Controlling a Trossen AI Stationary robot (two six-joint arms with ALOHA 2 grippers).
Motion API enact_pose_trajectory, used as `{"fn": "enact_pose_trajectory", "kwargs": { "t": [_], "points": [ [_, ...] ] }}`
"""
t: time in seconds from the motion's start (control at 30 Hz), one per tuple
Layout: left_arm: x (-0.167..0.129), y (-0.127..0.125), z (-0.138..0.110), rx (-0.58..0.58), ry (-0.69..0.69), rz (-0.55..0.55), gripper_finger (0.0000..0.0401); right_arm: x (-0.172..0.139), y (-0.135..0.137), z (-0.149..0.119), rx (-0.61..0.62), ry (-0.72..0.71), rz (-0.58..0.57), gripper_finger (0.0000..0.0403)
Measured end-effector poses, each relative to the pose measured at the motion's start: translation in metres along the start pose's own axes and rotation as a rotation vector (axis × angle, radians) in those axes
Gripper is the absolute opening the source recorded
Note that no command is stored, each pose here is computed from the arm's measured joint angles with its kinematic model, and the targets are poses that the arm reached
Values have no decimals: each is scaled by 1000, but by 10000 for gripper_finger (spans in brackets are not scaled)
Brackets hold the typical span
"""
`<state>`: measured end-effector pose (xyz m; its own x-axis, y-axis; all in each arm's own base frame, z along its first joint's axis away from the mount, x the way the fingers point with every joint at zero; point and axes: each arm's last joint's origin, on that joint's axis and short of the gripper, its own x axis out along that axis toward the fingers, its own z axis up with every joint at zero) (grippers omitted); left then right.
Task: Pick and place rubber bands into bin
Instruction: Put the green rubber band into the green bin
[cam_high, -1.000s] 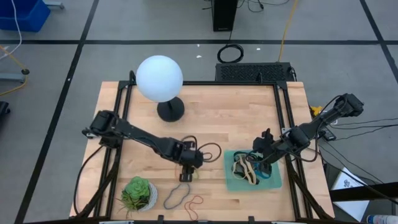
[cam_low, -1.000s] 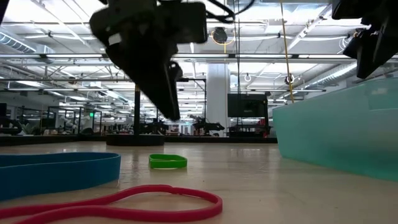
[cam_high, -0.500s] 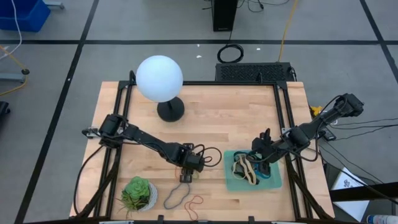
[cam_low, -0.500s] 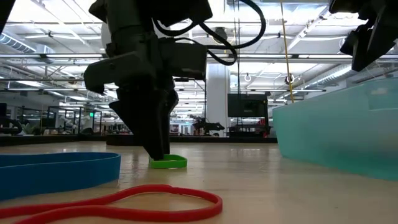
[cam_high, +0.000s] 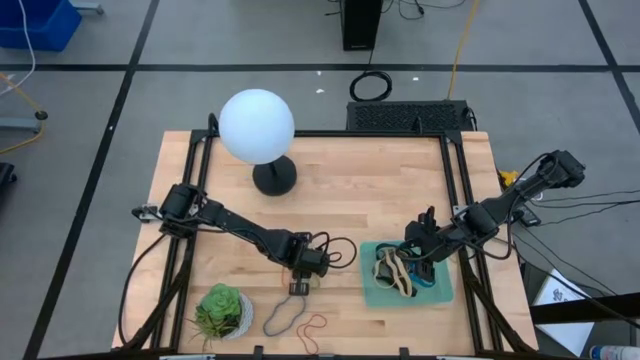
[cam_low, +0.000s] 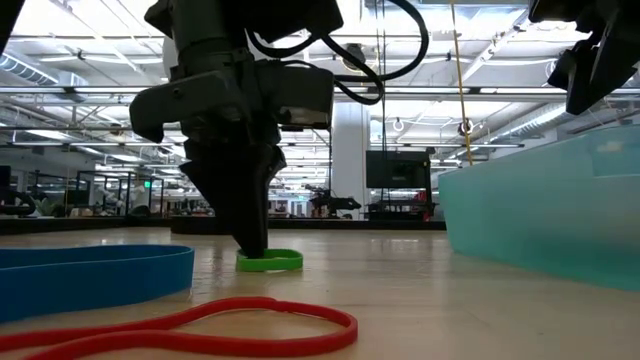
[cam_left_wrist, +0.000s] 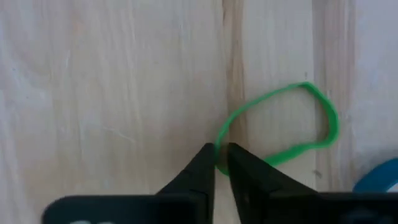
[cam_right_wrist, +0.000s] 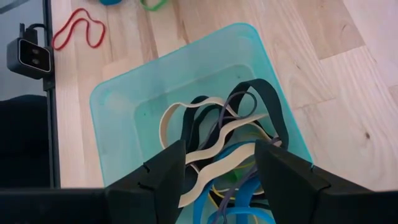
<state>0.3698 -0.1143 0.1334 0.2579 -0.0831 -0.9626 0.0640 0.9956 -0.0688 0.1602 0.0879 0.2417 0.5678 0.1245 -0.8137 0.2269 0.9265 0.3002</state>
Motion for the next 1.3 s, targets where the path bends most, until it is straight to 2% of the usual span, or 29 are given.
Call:
{"fn": "enact_pose_trajectory", "kwargs": {
  "t": [0.13, 0.37, 0.53, 0.7, 1.0, 1.17, 1.3],
  "points": [
    [0, 0, -1, -2, 6, -7, 10, 0, 0, 0, -1, 0, 0, 186],
    [-16, 0, -3, -5, 17, -82, 5, 0, 0, 0, -6, 0, 0, 185],
    [-55, 1, 1, 4, -77, -118, 4, -1, 0, 0, -2, -3, 7, 185],
    [-98, 2, 1, 31, -209, -123, 4, -6, 4, 4, -4, -43, 82, 185],
    [-174, 5, 3, 83, -566, -73, 3, -15, 21, 24, -268, -312, 228, 185],
    [-191, 5, 11, 146, -740, -38, 3, -21, 29, 34, -446, -461, 252, 185],
    [-194, 6, 16, 201, -793, -16, 6, -20, 33, 41, -518, -569, 186, 185]
  ]
}}
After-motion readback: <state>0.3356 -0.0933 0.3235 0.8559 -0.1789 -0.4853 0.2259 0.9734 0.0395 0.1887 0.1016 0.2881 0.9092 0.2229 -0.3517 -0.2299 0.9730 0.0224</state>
